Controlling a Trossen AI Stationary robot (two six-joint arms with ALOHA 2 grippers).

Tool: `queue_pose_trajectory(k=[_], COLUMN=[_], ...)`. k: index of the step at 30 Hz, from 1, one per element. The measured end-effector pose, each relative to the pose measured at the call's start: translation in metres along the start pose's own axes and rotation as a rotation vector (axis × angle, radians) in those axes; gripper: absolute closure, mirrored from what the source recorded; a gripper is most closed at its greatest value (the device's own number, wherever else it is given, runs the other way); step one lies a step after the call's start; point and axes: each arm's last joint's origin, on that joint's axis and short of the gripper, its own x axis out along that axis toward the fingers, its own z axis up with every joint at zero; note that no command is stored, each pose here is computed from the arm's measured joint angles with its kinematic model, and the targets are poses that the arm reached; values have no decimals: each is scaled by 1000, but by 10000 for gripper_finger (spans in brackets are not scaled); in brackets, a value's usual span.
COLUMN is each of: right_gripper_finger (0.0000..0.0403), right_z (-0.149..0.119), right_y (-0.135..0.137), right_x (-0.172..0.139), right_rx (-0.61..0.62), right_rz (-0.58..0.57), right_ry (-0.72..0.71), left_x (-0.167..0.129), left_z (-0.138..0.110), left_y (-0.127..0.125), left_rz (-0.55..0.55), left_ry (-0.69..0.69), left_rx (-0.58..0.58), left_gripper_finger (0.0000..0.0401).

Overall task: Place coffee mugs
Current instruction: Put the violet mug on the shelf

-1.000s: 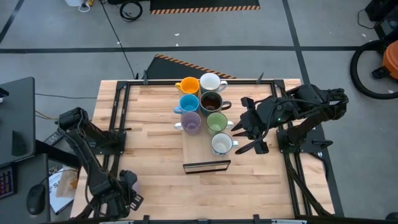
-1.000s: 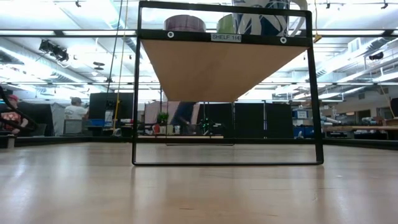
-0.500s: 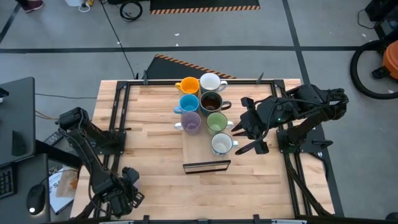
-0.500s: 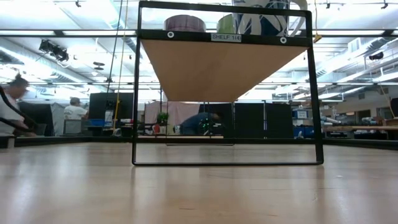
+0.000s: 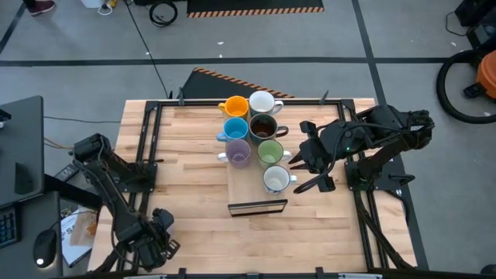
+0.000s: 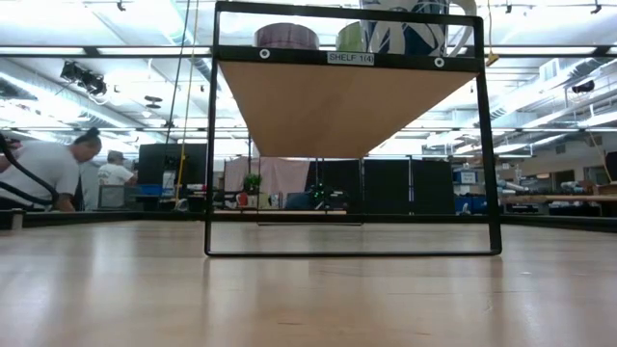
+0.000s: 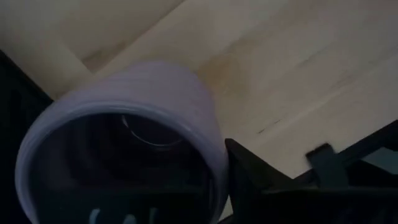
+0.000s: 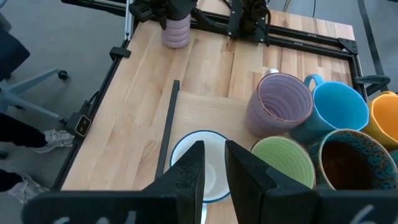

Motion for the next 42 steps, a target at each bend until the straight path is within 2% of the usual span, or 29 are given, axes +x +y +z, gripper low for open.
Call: queue_pose_trajectory(k=[4,7,11,15,22,28,31,37,42], right_gripper_finger=[335,335,335,335,335,335,335,335,335], right_z=[0,0,0,0,-1,-3,-5,-6,-6], right_y=[0,-1,-6,-9,-9,-10,-11,-11,-11], right_x=[0,0,1,1,1,1,1,1,1], right_rx=[-19,-39,-45,-38,-8,10,33,80,109], right_rz=[1,-2,-16,-28,-9,-14,-18,-21,-22], right_ry=[0,3,6,7,19,39,56,67,67], left_x=[-12,-26,-52,-78,-128,-168,-182,-191,-180], left_z=[7,21,48,83,133,162,175,203,222], left_y=[-15,-28,-50,-59,-57,-55,-52,-67,-88], left_rz=[-62,-105,-193,-204,-187,-235,-260,-292,-287], left_ry=[10,9,-12,-46,-118,-269,-316,-396,-345], left_rx=[40,117,208,264,375,539,567,608,629], left_gripper_finger=[363,363,363,363,363,362,362,361,361])
